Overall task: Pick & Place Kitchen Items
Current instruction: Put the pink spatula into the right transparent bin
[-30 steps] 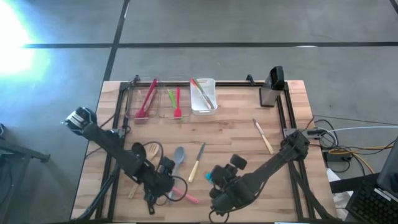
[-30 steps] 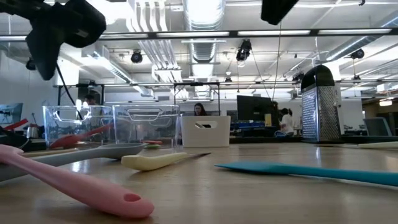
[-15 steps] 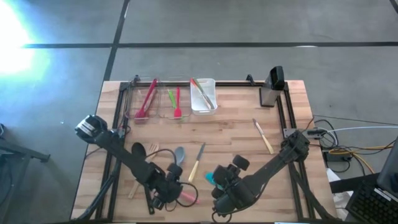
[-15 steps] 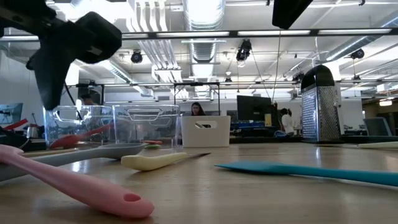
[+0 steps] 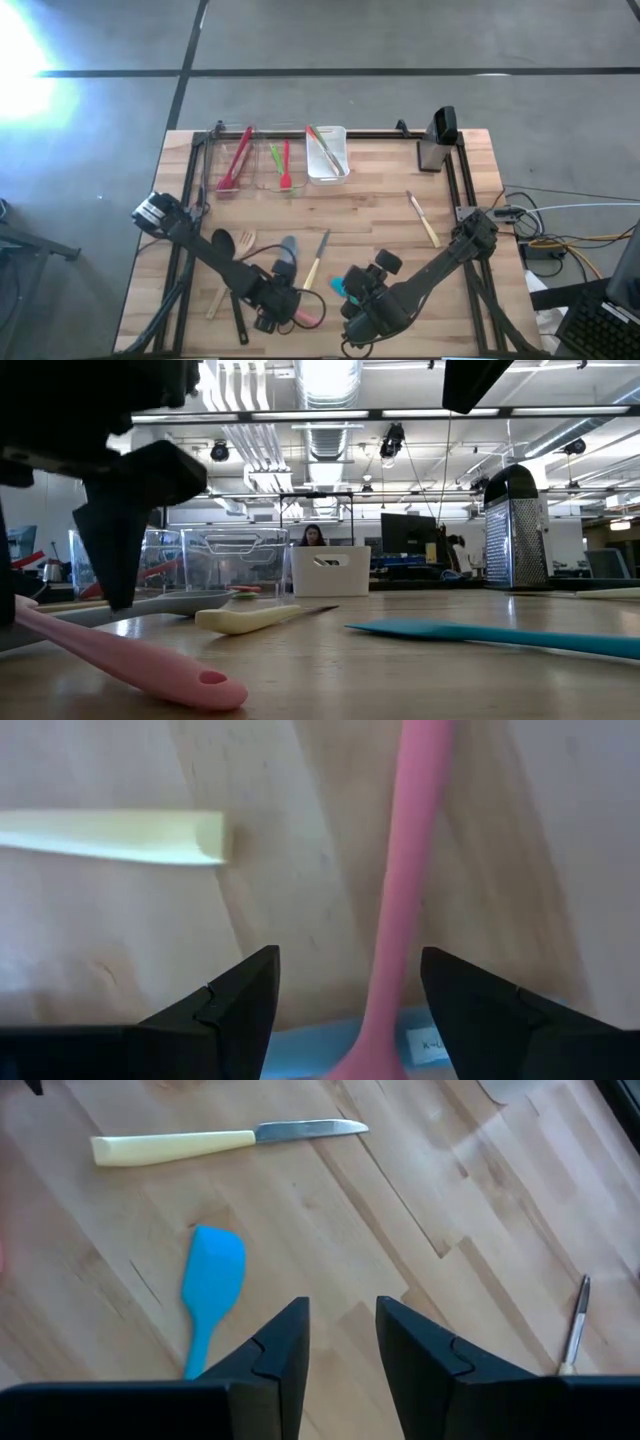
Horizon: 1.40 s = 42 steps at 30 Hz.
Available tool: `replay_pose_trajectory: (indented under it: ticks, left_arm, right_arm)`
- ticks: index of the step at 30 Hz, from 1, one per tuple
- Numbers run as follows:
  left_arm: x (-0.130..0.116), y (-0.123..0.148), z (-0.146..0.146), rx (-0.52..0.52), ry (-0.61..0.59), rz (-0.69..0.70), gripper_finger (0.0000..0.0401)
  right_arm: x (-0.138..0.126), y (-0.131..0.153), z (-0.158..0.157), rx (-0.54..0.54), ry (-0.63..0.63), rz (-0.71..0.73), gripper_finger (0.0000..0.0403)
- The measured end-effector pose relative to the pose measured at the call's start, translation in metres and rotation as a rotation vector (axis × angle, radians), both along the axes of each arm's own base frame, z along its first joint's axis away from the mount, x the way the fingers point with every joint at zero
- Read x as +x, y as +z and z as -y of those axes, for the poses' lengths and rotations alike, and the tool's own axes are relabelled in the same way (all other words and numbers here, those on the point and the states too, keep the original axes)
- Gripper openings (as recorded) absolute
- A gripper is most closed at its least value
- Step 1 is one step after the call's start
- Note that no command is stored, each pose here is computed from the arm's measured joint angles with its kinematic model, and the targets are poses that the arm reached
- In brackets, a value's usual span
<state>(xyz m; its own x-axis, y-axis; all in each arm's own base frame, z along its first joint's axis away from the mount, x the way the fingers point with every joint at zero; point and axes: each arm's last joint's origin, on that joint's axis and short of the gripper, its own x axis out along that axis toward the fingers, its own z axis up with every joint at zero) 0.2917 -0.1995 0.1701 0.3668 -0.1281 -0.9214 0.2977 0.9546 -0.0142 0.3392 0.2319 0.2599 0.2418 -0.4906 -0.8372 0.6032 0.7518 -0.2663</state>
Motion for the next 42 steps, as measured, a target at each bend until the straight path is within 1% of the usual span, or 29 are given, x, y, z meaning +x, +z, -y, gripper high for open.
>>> replay_pose_trajectory:
  ticks: [4, 8, 11, 15, 23, 29, 32, 34, 36, 39, 42]
  left_arm:
    - [0.001, -0.012, 0.001, 0.008, 0.014, -0.035, 0.0245]
    - [0.003, -0.018, 0.002, 0.008, 0.021, -0.052, 0.0245]
    - [0.003, -0.02, 0.003, 0.012, 0.017, -0.057, 0.0232]
    - [0.004, -0.022, 0.003, 0.012, 0.016, -0.059, 0.0182]
    - [0.006, -0.022, 0.004, -0.005, 0.032, -0.04, 0.0034]
    - [0.005, -0.012, 0.003, -0.027, 0.022, -0.04, 0.0033]
    - [0.0, 0.005, 0.0, -0.034, 0.008, -0.043, 0.0033]
    - [-0.003, 0.028, -0.002, -0.059, -0.019, 0.005, 0.0033]
    - [-0.011, 0.049, -0.008, -0.062, -0.036, 0.051, 0.0033]
    - [-0.024, 0.081, -0.021, -0.024, -0.023, 0.166, 0.0033]
    - [-0.041, 0.118, -0.044, 0.054, 0.064, 0.341, 0.0033]
  right_arm:
    - [0.0, -0.001, 0.0, -0.001, 0.0, -0.002, 0.011]
    - [0.0, -0.001, 0.0, -0.003, 0.002, -0.004, 0.0103]
    - [0.0, -0.001, 0.0, -0.006, 0.002, -0.003, 0.0098]
    - [0.0, -0.001, 0.0, -0.008, 0.003, -0.003, 0.0092]
    - [0.0, -0.001, 0.0, -0.01, 0.004, -0.002, 0.0085]
    - [0.0, -0.001, 0.0, -0.012, 0.013, -0.007, 0.0087]
    - [0.0, -0.001, 0.0, -0.014, 0.02, -0.011, 0.0091]
    - [0.0, -0.001, 0.0, -0.014, 0.019, -0.011, 0.0093]
    - [0.0, -0.002, 0.0, -0.015, 0.019, -0.011, 0.0093]
    - [0.0, -0.002, 0.0, -0.013, 0.012, -0.008, 0.0088]
    - [-0.001, -0.002, 0.0, -0.01, -0.002, -0.001, 0.0083]
